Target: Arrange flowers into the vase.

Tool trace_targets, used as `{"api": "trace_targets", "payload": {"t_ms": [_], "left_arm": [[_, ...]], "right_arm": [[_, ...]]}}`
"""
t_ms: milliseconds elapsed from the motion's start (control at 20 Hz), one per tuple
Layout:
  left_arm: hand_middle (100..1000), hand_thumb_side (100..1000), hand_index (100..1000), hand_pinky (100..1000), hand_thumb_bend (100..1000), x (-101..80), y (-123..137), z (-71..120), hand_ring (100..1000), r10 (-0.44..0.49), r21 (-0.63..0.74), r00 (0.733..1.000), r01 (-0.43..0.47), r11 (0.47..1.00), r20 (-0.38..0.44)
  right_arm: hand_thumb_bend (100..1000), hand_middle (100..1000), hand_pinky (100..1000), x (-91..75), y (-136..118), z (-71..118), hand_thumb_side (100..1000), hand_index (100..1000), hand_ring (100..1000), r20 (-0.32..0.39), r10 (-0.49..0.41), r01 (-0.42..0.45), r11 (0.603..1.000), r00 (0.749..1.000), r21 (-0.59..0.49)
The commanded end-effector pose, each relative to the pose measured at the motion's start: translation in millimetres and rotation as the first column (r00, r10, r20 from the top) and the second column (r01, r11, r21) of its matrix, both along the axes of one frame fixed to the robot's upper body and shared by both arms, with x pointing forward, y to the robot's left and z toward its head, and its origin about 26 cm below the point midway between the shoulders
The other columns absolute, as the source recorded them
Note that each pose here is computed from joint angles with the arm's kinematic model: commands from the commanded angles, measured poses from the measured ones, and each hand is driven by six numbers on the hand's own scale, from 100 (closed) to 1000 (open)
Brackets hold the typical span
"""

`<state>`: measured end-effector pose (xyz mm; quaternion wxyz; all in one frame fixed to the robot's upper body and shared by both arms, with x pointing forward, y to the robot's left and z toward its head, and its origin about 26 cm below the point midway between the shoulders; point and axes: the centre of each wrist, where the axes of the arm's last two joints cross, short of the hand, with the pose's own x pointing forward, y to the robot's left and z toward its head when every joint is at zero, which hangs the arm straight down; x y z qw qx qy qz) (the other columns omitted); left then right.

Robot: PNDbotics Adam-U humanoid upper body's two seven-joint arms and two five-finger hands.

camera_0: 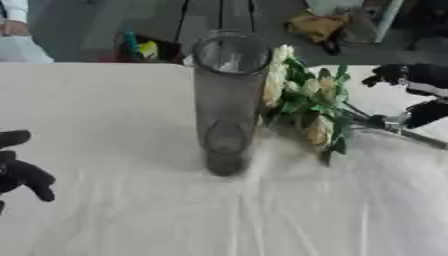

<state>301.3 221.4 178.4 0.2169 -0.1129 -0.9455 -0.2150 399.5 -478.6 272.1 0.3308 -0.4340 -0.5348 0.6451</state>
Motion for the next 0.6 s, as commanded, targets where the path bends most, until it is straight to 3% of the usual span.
{"api": "trace_targets", "payload": {"t_ms": [50,350,600], "left_arm": [[810,969,787,435,100,-2.4,-3.0,6.3,581,-0.015,0.007,1.0,0.015,1.0,0.027],[811,968,784,434,100,-2.3,-3.9,6.5,582,-0.02,0.01,0.999,0.019,1.0,0.028],[812,970,784,434,100,-2.3,-4.2,6.7,583,-0.02,0.015,0.999,0.02,1.0,0.029]], "right_arm": [[396,826,752,-3.9,-5.2,10.7,760,963,1000,0.028,-0.029,0.03,0.999,0.999,-0.015],[409,802,730,-2.3,-2.8,5.2,672,953,1000,0.024,-0.03,0.031,0.999,0.999,-0.023],[401,768,703,-10.1,-9.2,1.5,593,931,1000,0.032,-0.031,0.032,0.999,0.999,-0.032]]}}
